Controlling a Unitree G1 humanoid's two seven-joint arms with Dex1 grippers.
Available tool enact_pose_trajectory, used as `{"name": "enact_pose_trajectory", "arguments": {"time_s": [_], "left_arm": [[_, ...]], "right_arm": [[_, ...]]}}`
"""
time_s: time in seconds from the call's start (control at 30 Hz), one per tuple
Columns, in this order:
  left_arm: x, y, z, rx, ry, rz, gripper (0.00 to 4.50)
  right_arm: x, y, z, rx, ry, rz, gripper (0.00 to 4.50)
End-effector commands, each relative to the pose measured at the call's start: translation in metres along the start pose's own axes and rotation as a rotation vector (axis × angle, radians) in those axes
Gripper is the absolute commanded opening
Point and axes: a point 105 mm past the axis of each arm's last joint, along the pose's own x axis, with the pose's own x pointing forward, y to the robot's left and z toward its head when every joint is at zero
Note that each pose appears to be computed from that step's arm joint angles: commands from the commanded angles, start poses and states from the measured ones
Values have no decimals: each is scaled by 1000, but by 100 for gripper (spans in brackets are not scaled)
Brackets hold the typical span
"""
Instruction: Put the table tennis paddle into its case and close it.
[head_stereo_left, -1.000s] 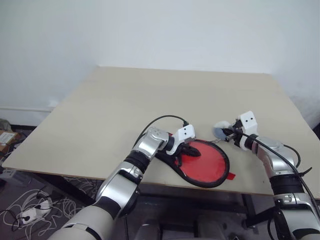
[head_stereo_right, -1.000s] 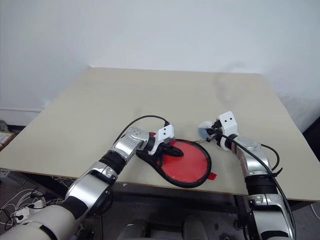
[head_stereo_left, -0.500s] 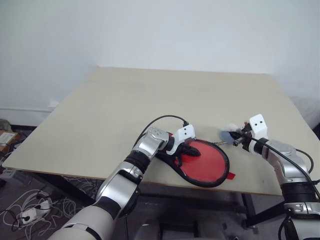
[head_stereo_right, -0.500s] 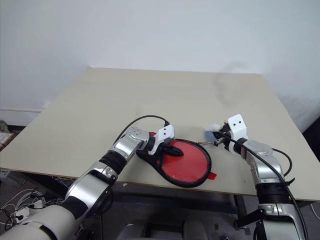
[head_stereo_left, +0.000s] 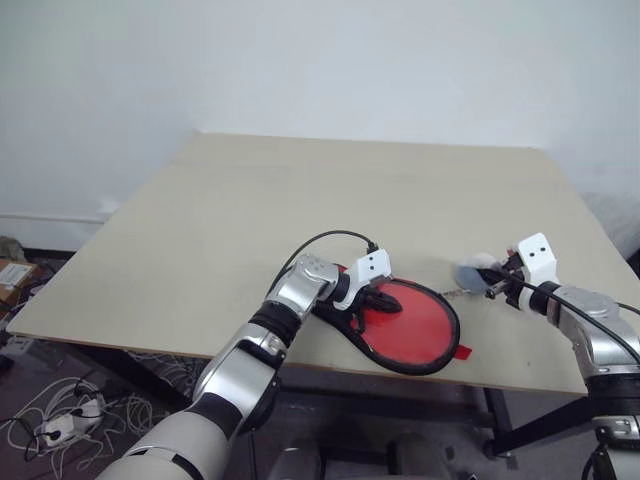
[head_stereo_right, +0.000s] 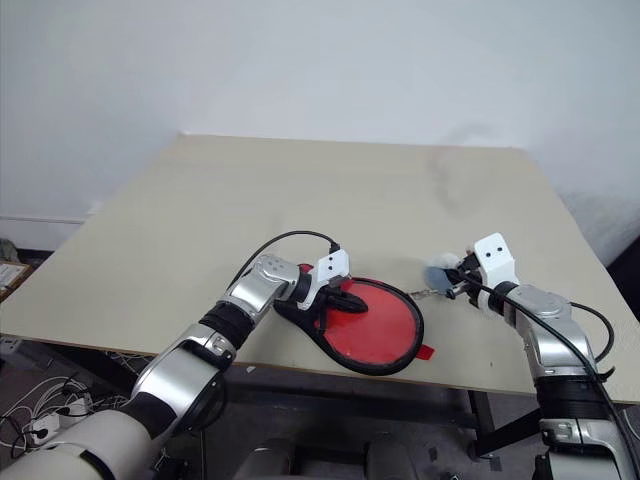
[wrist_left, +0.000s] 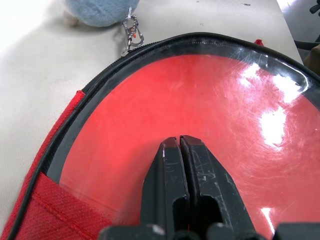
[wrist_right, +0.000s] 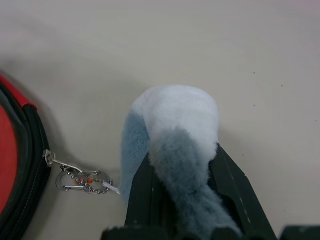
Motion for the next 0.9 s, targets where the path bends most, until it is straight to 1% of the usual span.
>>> {"name": "enact_pose_trajectory", "arguments": {"time_s": [0.03,0.23,0.5,0.9], "left_arm": [[-2,1,-19,-22,88,11,0],[-1,1,-19,-22,86,14,0],[-1,2,-19,-23,86,18,0],[0,4,-18,-21,83,23,0]], "right_arm": [[-22,-22,16,-62,-43,-48,25],[-35,-24,11,-93,-18,-9,25],[-48,-21,11,-104,-13,45,25],[-71,-10,-2,-111,37,172,25]]}}
